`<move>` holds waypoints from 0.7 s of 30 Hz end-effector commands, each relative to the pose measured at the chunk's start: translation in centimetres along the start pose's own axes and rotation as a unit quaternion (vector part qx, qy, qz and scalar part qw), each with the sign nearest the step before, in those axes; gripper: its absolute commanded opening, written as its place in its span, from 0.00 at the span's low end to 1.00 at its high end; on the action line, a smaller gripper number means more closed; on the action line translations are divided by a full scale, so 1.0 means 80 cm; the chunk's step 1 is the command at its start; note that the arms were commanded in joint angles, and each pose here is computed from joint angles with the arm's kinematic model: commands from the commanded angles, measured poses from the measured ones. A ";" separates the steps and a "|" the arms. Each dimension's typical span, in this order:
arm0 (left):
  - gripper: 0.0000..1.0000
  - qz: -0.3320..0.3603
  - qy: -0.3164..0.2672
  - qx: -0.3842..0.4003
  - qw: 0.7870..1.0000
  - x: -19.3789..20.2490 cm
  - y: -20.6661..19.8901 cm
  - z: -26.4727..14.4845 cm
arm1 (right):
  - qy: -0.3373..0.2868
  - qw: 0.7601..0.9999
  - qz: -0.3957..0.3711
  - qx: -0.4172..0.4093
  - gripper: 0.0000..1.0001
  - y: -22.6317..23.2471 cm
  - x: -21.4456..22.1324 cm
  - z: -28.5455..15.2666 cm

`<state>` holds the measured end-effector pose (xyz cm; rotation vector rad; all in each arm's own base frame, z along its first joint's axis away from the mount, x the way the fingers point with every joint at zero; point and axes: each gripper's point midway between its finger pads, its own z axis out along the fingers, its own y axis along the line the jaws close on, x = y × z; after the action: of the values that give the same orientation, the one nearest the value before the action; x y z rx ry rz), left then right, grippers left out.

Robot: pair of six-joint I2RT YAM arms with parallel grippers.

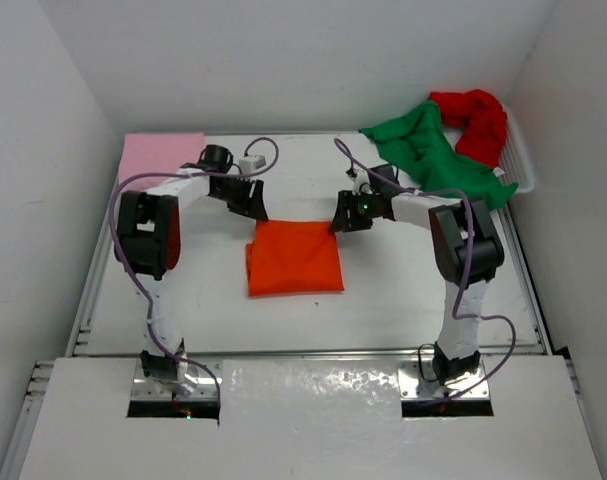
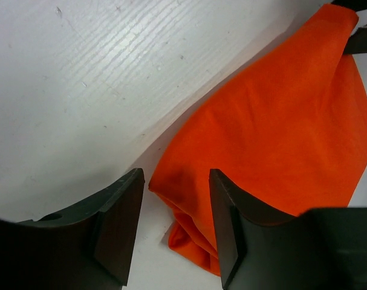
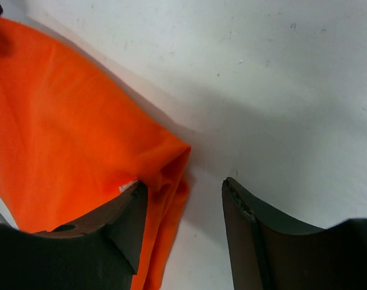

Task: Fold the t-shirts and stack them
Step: Fold the long partially folded tshirt into a neat square

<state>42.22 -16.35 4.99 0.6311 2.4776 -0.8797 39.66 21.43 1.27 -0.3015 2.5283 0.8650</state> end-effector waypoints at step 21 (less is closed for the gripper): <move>0.00 0.033 -0.026 0.048 0.998 -0.019 -0.048 -0.035 | -0.102 0.989 0.003 -0.111 0.00 0.058 -0.060 -0.002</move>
<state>40.91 -17.04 4.79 0.6488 2.4764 -0.9735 41.76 24.55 1.39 -0.2071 2.3926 1.0882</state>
